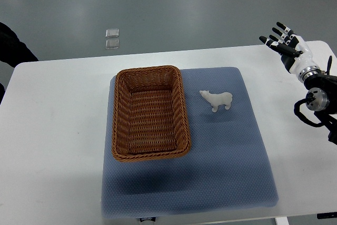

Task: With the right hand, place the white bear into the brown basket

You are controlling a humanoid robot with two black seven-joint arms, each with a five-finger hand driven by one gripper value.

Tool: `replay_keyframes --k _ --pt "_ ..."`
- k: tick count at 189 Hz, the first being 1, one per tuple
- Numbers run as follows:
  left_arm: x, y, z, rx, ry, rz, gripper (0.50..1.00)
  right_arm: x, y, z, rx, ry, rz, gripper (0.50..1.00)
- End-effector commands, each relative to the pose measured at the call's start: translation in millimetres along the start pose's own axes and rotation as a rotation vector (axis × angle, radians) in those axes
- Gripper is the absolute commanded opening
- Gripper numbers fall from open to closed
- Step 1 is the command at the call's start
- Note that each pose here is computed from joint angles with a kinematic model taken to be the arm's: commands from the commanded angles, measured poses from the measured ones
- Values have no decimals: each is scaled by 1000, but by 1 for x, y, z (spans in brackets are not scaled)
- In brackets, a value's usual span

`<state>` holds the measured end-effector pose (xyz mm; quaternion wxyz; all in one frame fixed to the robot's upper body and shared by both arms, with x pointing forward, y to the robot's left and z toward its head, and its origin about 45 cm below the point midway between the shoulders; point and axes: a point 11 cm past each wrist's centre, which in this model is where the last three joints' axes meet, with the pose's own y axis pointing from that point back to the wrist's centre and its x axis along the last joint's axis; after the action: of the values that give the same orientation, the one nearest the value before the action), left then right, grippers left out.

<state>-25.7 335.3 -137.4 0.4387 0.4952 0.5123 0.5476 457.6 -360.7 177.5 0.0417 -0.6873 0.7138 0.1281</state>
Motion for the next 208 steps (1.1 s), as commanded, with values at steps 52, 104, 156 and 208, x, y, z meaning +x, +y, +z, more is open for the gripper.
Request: replay_keyframes --k 52,104,156,208 --pt "0 0 0 0 0 0 1000 0 0 1 -9 -1 -17 924" --pt "0 0 0 0 0 -2 1000 -5 1 1 -13 40 -64 924" --pt "0 0 0 0 0 0 1000 -9 1 1 -13 60 -81 926" --pt "0 0 0 0 0 0 1000 -17 3 3 -27 109 -170 924"
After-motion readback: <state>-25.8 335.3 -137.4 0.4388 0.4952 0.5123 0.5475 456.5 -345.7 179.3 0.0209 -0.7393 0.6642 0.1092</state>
